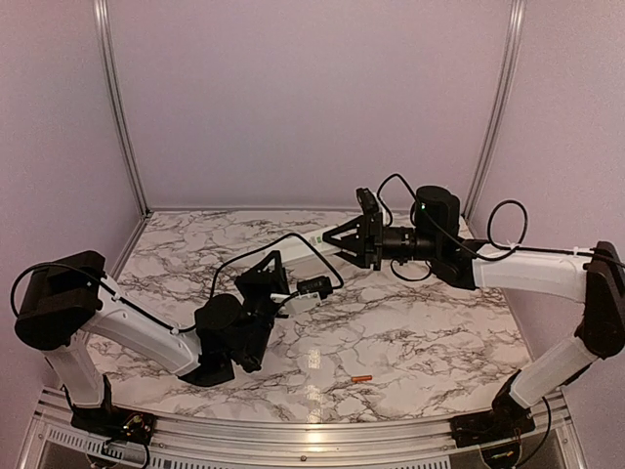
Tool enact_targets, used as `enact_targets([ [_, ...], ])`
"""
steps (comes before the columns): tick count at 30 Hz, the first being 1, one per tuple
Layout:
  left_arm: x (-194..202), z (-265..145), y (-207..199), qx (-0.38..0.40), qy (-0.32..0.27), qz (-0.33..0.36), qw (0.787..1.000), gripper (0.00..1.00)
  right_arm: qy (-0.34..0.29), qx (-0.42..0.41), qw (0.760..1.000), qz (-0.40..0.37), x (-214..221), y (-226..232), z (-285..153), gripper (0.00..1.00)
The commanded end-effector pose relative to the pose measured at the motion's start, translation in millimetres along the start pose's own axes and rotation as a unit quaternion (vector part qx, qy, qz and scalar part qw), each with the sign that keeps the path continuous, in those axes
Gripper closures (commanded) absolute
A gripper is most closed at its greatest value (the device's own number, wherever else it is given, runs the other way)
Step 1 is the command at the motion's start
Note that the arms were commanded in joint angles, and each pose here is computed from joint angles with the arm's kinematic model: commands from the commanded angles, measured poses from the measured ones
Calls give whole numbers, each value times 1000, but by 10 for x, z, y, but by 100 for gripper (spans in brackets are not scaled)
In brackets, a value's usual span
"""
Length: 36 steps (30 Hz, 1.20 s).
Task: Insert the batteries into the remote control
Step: Pass from the left arm to the right, then pass from the right arm to the left
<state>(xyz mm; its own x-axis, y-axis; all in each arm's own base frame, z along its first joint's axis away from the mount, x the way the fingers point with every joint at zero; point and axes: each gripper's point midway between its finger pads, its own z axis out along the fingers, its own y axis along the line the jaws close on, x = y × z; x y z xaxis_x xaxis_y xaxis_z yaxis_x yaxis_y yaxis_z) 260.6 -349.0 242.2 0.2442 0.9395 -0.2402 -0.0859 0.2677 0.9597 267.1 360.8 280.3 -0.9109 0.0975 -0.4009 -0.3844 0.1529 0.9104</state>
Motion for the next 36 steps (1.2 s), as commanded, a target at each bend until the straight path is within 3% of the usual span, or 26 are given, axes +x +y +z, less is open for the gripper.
enact_targets([
  [1, -62, 5, 162, -28, 1, -33, 999, 100, 2, -34, 999, 10, 26, 101, 34, 71],
  [6, -33, 3, 152, -35, 10, -27, 999, 98, -3, -35, 999, 11, 7, 90, 15, 88],
  [8, -19, 2, 152, -40, 14, -23, 999, 86, -9, -33, 999, 11, -32, 82, -13, 94],
  [12, 8, -15, 140, -39, 15, -21, 999, 45, -27, -31, 999, 17, -125, 47, -116, 98],
  [14, 21, -28, 170, -40, 15, -30, 999, 35, -36, -27, 999, 16, -186, 25, -177, 99],
  [19, 9, -128, 200, -16, -4, -58, 998, 26, -53, -2, 998, -21, -356, -17, -332, 100],
  [23, -30, -192, 208, 56, -26, -132, 989, 24, -52, 46, 994, -83, -480, -74, -435, 100],
  [28, -3, -221, 482, 143, -67, -288, 945, 21, -43, 69, 987, -140, -493, -48, -488, 100],
  [33, 182, -92, 813, 183, -67, -434, 880, 19, 9, 47, 981, -189, -354, 46, -466, 100],
  [36, 194, -53, 894, 234, -70, -502, 830, 18, 38, 19, 975, -218, -252, 124, -457, 100],
])
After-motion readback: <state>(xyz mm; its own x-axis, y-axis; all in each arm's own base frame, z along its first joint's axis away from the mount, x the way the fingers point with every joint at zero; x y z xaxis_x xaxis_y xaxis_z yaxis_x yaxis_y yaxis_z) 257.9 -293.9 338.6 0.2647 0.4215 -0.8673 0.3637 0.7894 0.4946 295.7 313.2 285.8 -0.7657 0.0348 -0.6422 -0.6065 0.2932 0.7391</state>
